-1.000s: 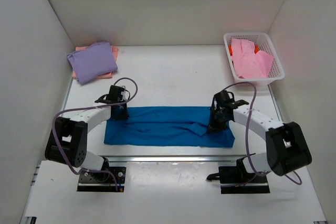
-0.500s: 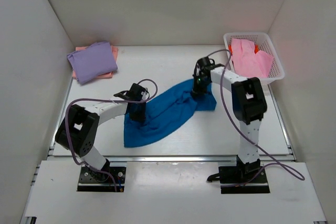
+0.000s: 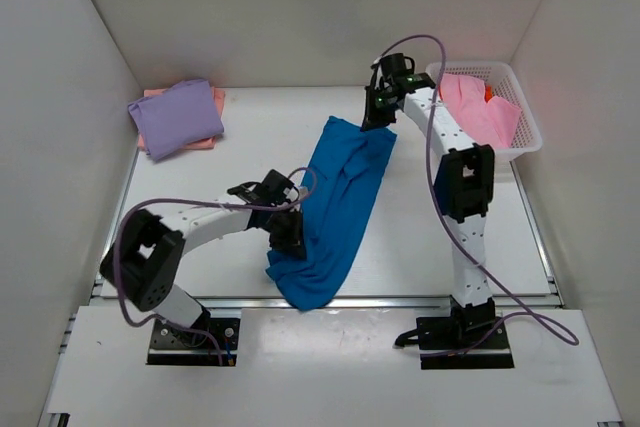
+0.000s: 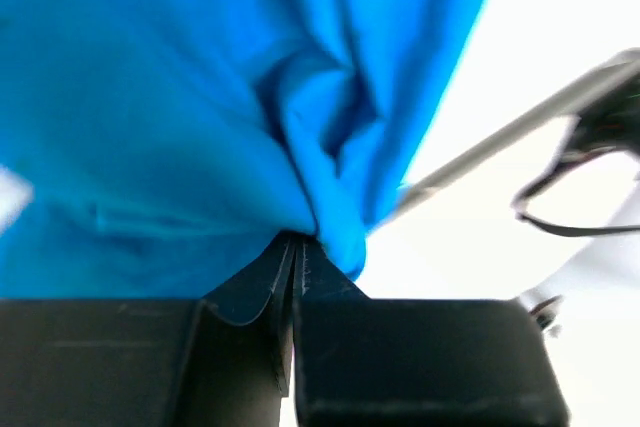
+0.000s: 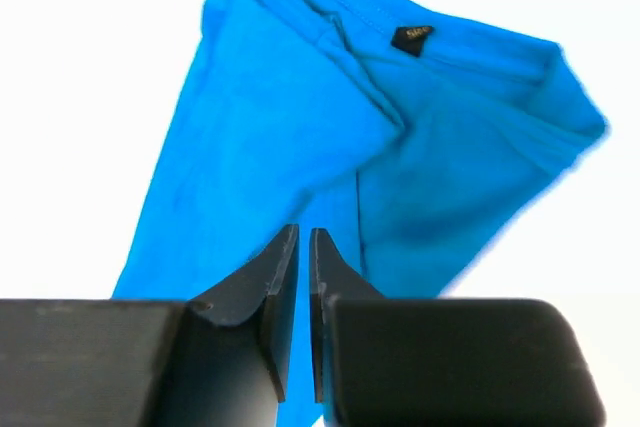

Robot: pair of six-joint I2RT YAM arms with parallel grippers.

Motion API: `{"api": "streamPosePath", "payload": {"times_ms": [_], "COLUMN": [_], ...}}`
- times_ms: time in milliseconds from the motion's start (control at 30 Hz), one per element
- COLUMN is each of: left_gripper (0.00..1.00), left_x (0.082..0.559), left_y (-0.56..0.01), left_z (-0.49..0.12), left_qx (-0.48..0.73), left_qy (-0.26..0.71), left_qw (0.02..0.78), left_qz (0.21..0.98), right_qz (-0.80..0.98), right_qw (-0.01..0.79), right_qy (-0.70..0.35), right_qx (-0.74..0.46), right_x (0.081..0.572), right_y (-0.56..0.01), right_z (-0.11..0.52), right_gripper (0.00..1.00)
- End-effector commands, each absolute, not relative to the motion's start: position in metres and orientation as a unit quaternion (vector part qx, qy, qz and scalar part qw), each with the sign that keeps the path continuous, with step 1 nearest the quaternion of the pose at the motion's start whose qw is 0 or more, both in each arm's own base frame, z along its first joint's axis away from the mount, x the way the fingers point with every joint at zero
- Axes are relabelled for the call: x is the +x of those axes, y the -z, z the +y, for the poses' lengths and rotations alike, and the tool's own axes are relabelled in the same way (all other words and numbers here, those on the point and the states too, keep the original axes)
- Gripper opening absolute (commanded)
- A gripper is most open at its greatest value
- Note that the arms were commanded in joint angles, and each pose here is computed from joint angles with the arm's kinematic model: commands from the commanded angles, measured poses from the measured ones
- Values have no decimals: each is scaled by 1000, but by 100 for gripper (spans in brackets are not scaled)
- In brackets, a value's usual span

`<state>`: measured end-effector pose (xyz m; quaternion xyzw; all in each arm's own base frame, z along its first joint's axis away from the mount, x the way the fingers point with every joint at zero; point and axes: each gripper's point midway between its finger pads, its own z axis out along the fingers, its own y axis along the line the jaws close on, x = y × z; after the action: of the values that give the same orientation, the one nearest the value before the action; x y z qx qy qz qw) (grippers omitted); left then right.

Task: Fold and stack the t-shirts
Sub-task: Rotate the tshirt 90 degrees

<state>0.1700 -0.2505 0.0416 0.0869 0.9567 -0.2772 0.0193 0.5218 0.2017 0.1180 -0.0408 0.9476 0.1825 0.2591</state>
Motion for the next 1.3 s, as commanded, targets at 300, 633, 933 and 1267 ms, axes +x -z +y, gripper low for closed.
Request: {"api": "streamPosePath", "payload": {"times_ms": [300, 633, 933, 1267], "left_gripper": [0, 0, 13, 29], "left_x": [279, 227, 250, 274], "left_y": [-148, -72, -84, -119], "left_z": [-244, -220, -203, -187], "left_qx": [25, -43, -84, -120], "left_qy": [370, 356, 349, 364], "left_qw": [171, 134, 211, 293], "left_qz": [913, 924, 909, 876], "right_qz": [911, 897, 861, 847], "right_qw": [279, 234, 252, 246], "right_qy": [-288, -337, -381, -393], "right_qx": [-94, -164, -224, -259], "right_x": [313, 242, 207, 189], "right_y": [-156, -112, -96, -74], "right_z": [232, 294, 365, 409], "right_gripper": [2, 4, 0, 0]}}
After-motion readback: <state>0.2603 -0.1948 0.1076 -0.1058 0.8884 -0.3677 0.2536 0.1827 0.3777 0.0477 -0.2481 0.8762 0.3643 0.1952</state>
